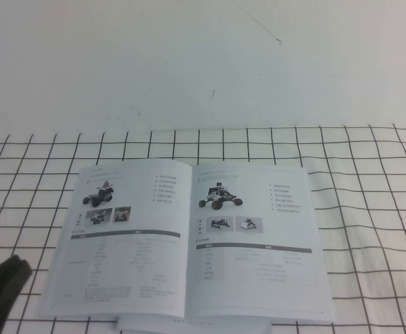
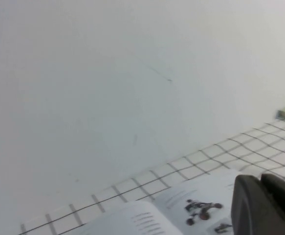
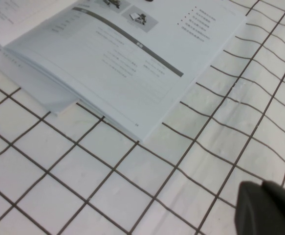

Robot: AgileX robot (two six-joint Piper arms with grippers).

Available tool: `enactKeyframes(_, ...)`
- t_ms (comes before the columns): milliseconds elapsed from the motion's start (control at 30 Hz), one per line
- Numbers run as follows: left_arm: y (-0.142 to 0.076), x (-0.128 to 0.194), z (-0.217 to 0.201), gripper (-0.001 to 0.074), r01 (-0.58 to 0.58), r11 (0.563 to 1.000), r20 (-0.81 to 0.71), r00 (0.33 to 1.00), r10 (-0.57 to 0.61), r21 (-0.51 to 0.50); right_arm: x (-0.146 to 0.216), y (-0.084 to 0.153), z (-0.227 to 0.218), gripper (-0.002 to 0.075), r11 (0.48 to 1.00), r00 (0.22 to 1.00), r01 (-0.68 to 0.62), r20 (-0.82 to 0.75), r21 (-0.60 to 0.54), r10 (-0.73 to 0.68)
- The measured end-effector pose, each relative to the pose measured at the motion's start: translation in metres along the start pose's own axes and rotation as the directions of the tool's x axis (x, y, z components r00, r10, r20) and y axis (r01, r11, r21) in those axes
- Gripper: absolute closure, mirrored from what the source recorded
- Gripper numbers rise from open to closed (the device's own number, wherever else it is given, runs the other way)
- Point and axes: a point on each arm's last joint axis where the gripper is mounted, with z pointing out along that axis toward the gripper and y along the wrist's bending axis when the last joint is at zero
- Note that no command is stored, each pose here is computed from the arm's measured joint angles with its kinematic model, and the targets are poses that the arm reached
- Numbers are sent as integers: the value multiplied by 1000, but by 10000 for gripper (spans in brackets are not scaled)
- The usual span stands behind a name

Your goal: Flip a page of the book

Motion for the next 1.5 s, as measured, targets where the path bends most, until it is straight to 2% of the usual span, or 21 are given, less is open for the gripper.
enactKeyframes(133, 8, 15, -10, 737, -7, 989, 21, 1000, 11, -148, 0, 0, 0, 728, 1000, 1000, 0, 0, 0, 0)
enactKeyframes(300, 13, 36, -19, 737, -18, 955, 29, 999, 28, -298, 0, 0, 0, 728, 1000, 1000, 0, 0, 0, 0)
enactKeyframes(533, 19, 66, -22, 737, 14, 920, -7, 1000, -18, -392, 0, 0, 0, 728, 1000, 1000, -3, 0, 0, 3)
enactKeyframes(667, 20, 71, -23, 737, -28, 913, -43, 999, 11, -407, 0, 0, 0, 728, 1000, 1000, -2, 0, 0, 2)
enactKeyframes(733, 19, 75, -23, 737, -6, 912, -71, 997, -26, -411, 0, 0, 0, 728, 1000, 1000, -2, 0, 0, 2)
enactKeyframes(800, 19, 82, -23, 737, 63, 905, -112, 986, -120, -421, 0, 0, 0, 728, 1000, 1000, -3, 0, 0, 3)
enactKeyframes(900, 20, 95, -27, 737, 222, 847, -155, 930, -333, -483, 0, 0, 0, 728, 1000, 1000, -3, -2, -1, 3)
enactKeyframes(967, 21, 98, -29, 737, 264, 816, -154, 908, -390, -514, 0, 0, 0, 728, 1000, 1000, -4, -2, -2, 4)
enactKeyframes(1033, 22, 99, -29, 737, 238, 818, -166, 913, -372, -523, 0, 0, 0, 728, 1000, 1000, -4, -2, -2, 4)
enactKeyframes(1233, 22, 99, -29, 737, 112, 862, -238, 936, -258, -495, 0, 0, 0, 728, 1000, 1000, -5, -2, -2, 5)
enactKeyframes(1500, 21, 99, -29, 738, 73, 877, -265, 938, -222, -475, 0, 0, 0, 728, 1000, 1000, -5, -2, -2, 5)
